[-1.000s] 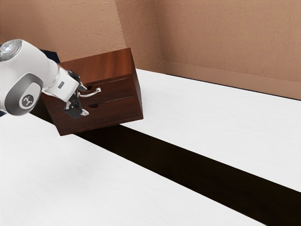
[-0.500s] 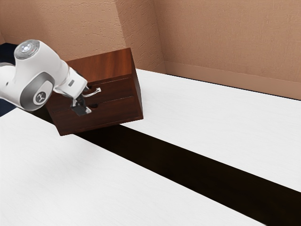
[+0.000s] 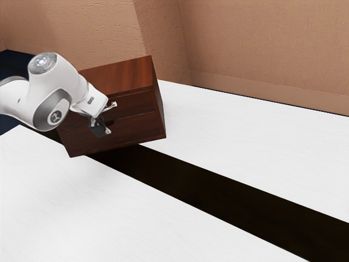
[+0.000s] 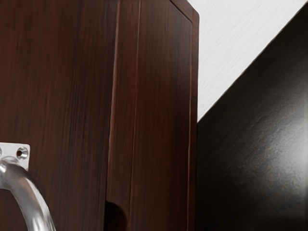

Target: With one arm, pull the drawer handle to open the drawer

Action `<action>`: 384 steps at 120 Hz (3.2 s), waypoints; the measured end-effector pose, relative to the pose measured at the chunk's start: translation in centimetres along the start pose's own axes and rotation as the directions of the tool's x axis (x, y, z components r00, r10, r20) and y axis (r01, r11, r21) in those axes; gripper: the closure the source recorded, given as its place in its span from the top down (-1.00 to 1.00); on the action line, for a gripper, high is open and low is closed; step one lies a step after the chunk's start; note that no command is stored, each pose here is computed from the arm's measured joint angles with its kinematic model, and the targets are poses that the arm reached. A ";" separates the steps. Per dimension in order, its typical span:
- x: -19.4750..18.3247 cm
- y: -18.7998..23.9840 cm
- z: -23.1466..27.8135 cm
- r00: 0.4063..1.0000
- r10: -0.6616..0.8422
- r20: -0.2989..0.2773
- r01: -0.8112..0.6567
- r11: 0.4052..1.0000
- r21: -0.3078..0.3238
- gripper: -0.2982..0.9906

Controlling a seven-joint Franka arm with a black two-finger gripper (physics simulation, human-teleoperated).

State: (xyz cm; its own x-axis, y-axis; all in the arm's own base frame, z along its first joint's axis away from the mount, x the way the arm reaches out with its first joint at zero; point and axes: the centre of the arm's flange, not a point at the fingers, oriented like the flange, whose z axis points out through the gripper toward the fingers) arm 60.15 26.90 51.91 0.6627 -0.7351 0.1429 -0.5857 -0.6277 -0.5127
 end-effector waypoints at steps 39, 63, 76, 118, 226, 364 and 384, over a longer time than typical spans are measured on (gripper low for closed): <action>0.2 0.1 0.0 1.000 -0.016 0.005 0.016 1.000 0.001 0.39; 0.5 0.4 -0.1 1.000 -0.022 0.013 0.022 1.000 -0.001 0.42; 0.3 0.5 0.0 0.999 -0.028 0.021 0.029 1.000 -0.006 0.43; 1.1 1.6 -0.3 0.998 -0.025 0.051 0.026 0.999 -0.018 0.42; 0.1 6.6 -6.0 1.000 -0.026 0.015 0.026 0.999 -0.030 0.33; -2.5 9.0 -10.0 0.996 -0.088 -0.014 0.089 0.996 0.026 0.44; -2.5 9.1 -10.0 0.996 -0.083 -0.013 0.083 0.996 0.035 0.44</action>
State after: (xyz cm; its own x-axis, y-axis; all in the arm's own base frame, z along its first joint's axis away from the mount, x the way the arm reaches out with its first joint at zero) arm 48.51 20.49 55.34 0.7028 -0.6838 0.1961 -0.5118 -0.6775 -0.5283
